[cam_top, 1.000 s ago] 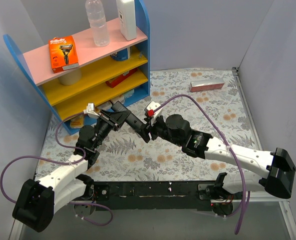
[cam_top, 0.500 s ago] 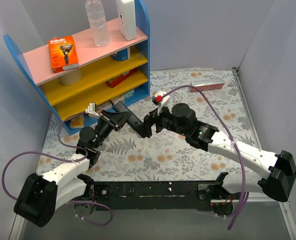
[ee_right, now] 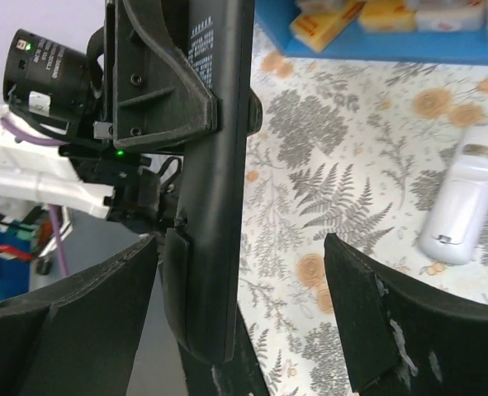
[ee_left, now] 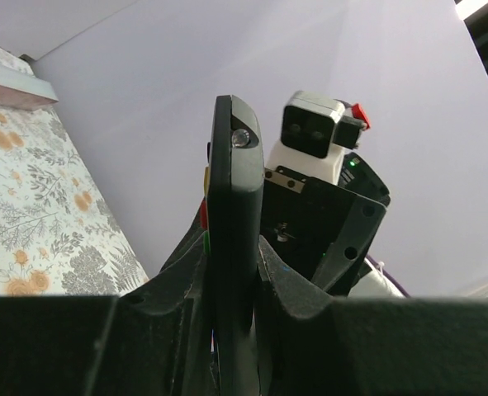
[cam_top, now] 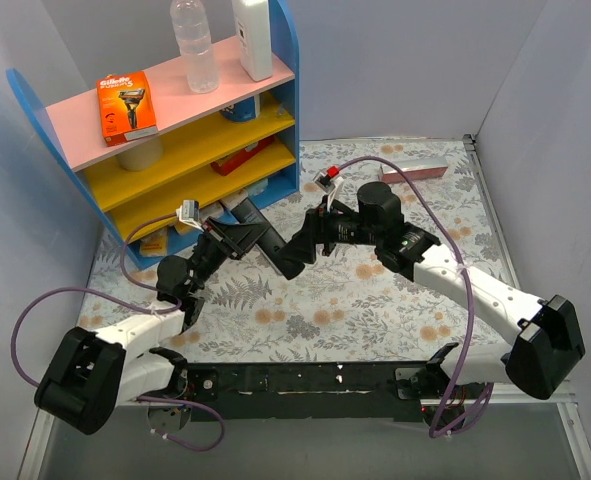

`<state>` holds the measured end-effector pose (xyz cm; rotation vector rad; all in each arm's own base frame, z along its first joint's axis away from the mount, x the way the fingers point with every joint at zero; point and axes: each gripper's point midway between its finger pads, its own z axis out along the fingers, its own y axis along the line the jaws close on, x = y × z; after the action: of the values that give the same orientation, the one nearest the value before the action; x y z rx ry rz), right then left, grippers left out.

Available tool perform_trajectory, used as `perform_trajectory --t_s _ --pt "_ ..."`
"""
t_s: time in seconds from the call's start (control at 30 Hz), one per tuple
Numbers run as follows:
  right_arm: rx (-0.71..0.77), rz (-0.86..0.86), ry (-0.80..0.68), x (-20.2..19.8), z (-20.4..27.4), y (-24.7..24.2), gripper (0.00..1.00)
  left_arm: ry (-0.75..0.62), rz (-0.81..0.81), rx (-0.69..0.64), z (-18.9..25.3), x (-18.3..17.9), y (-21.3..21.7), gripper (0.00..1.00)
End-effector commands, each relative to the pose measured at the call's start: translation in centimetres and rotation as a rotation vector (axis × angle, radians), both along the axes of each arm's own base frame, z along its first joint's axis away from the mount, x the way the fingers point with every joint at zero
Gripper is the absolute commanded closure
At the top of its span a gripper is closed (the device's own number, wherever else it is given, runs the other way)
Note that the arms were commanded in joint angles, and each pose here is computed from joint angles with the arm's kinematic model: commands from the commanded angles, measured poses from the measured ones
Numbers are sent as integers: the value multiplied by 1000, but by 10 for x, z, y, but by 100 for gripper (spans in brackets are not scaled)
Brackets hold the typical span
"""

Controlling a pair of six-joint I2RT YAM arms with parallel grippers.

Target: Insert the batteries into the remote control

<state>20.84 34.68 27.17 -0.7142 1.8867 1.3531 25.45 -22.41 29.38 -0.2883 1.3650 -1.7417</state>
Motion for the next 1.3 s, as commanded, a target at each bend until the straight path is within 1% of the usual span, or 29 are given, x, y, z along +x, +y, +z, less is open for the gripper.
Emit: perform_trajectory --t_s 0.0,0.07,0.17,0.2,0.27,0.33,0.47,0.53,0.57,0.6,0.67,0.7,0.73,0.77,0.8,0.83,0.9,0.93,0.97,1.0,1.03,1.07,1.1,1.13,1.17,1.2,1.23,1.27 --pt "88 101 34 -11 25 8 17 -133 -60 -60 41 -14 -2 100" --pt "95 116 43 -12 23 10 21 -156 -76 -61 44 -16 -5 100" --pt "94 123 68 -12 18 10 30 -194 -99 -72 49 -20 -6 100" --pt "92 124 73 -11 17 10 36 -201 -106 -79 51 -21 -6 100" --pt "81 131 88 -11 11 11 40 -227 -116 -88 55 -24 -6 100" --pt "75 142 97 -12 7 11 47 -253 -126 -91 59 -27 -7 100" --pt "78 181 108 -16 5 14 54 -293 -158 -83 62 -32 -10 100" --pt "77 199 113 -17 4 15 59 -309 -163 -77 62 -33 -12 100" --pt "75 200 110 -17 4 15 64 -317 -168 -73 63 -33 -13 100" --pt "75 202 106 -17 4 15 76 -322 -174 -66 63 -33 -14 99" --pt "74 199 96 -16 4 14 86 -337 -175 -42 62 -33 -16 90" --pt "74 196 92 -15 5 13 94 -339 -177 -24 59 -33 -17 83" --pt "75 195 86 -15 6 11 97 -320 -175 -4 55 -31 -19 79" --pt "73 189 76 -13 6 10 99 -326 -155 28 48 -29 -19 71" --pt "71 177 69 -9 6 7 99 -328 -145 50 45 -28 -20 54" --pt "70 163 63 -6 7 4 99 -281 -136 89 32 -22 -22 46" --pt "52 139 58 0 4 -2 99 -308 -87 162 27 -17 -20 32" --pt "42 115 55 5 2 -5 99 -248 -67 219 11 -8 -21 17" --pt "19 95 67 7 -4 -9 99 -250 -40 244 11 -7 -18 10" --pt "3 69 50 14 -7 -15 99 -269 9 302 7 0 -15 2" --pt "-25 24 45 22 -14 -19 99 -174 61 365 -12 13 -10 2" --pt "-46 -11 43 28 -19 -25 99 -150 98 407 -19 18 -5 2" --pt "-97 -57 85 33 -36 -35 99 -143 158 435 -17 21 4 2" --pt "-138 -126 85 46 -48 -43 99 -63 196 514 -36 28 12 2" --pt "-165 -160 106 51 -60 -50 99 -17 289 543 -41 38 26 2" --pt "-198 -205 147 57 -79 -61 99 -19 333 555 -35 36 35 2" --pt "-226 -245 191 62 -95 -68 99 12 361 614 -45 36 44 2" --pt "-237 -270 218 65 -106 -73 99 23 417 631 -43 38 54 2"
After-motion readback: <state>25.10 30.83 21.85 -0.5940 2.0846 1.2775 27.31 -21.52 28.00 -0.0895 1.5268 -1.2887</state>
